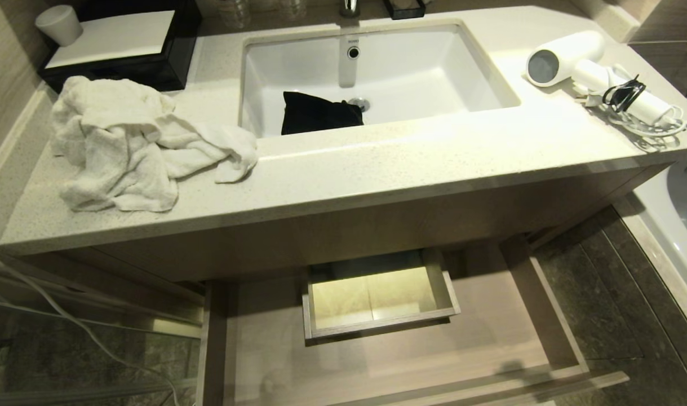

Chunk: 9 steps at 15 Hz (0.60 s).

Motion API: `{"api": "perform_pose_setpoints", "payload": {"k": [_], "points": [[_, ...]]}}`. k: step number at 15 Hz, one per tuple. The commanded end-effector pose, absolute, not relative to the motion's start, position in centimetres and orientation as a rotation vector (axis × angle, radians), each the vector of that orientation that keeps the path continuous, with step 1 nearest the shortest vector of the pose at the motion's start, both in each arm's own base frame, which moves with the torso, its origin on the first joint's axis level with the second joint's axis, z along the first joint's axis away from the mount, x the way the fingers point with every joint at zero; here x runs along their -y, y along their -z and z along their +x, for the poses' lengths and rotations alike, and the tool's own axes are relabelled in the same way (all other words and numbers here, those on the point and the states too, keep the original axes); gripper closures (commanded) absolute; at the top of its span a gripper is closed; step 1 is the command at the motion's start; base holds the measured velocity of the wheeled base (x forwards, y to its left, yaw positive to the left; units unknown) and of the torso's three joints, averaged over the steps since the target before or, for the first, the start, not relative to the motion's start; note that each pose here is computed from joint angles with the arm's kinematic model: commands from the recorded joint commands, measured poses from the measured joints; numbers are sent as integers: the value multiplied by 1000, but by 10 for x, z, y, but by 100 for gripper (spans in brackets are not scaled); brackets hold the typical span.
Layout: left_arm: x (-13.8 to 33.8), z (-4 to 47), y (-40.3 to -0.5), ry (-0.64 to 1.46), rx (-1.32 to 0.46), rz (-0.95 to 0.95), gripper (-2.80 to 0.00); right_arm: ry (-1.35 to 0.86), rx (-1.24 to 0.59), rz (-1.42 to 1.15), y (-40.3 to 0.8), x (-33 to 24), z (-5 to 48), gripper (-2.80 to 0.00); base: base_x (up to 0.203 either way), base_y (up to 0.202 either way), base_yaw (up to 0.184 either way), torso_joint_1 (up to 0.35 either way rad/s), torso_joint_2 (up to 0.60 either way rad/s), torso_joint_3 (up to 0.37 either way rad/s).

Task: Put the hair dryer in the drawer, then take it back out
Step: Close the drawer

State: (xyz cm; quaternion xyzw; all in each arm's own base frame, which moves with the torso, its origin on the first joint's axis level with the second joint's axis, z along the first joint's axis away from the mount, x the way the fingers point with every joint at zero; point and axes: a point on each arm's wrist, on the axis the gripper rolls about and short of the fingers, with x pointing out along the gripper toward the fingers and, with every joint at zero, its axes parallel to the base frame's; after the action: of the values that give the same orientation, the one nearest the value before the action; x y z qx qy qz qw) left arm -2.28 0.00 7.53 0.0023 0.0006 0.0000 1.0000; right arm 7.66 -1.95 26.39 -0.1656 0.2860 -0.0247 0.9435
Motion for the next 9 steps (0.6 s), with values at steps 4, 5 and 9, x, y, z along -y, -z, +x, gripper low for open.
{"api": "perform_pose_setpoints", "payload": {"k": [4,5,9], "points": [[0,-23,-75,0,-3,5,0,49,-580,-341,-260,18,73,0,0,0,0,-167,384,221],[0,-23,-75,0,-3,5,0,49,-580,-341,-260,18,73,0,0,0,0,-216,491,280],[0,-23,-75,0,-2,5,0,49,-581,-340,-257,18,72,0,0,0,0,-218,537,312]]}}
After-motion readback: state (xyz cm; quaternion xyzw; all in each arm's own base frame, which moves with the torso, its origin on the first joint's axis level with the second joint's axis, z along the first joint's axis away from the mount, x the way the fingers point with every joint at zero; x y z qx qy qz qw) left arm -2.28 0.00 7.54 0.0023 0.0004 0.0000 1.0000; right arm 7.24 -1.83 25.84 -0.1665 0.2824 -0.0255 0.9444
